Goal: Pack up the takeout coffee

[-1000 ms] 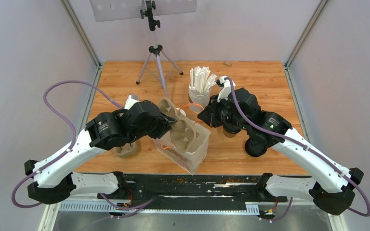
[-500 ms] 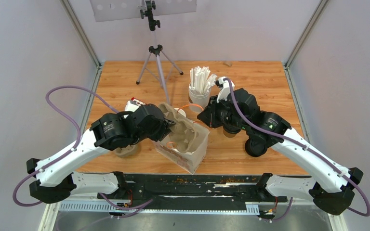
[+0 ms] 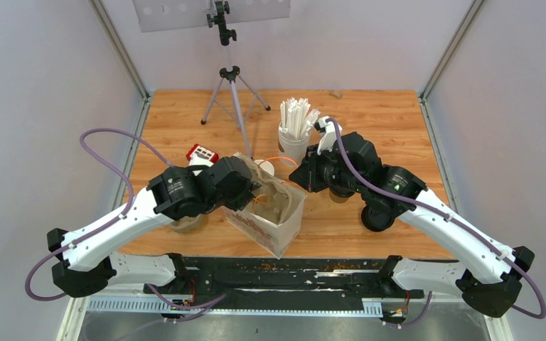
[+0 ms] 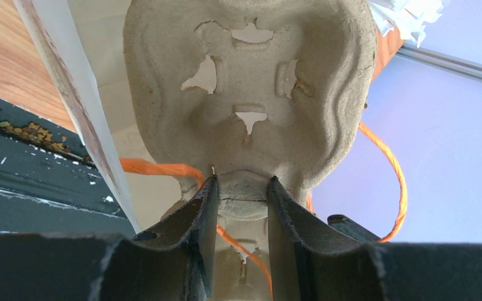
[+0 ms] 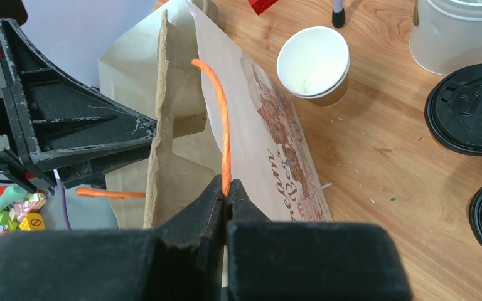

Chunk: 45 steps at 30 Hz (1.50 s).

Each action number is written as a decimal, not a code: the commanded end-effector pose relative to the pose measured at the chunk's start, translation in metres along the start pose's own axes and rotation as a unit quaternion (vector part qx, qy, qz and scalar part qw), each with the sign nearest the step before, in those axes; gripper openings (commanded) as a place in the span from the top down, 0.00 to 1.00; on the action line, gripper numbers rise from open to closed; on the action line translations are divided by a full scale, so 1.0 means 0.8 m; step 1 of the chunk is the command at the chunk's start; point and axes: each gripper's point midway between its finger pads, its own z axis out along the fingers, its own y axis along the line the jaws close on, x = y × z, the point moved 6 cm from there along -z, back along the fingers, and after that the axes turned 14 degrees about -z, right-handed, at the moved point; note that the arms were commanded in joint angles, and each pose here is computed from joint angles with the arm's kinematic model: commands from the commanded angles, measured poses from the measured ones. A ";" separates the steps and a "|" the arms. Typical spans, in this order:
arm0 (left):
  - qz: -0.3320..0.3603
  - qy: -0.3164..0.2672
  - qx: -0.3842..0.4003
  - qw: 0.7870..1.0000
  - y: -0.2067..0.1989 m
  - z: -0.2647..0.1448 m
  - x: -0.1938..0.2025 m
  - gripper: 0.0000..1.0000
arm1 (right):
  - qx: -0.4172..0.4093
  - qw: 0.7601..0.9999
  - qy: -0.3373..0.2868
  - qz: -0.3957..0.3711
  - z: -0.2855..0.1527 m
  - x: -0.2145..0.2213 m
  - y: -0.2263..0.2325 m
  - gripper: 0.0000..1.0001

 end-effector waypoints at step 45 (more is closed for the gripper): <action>0.220 -0.012 0.141 0.965 -0.027 -0.061 -0.036 0.23 | -0.013 0.998 -0.024 -0.062 -0.006 -0.022 0.003 0.90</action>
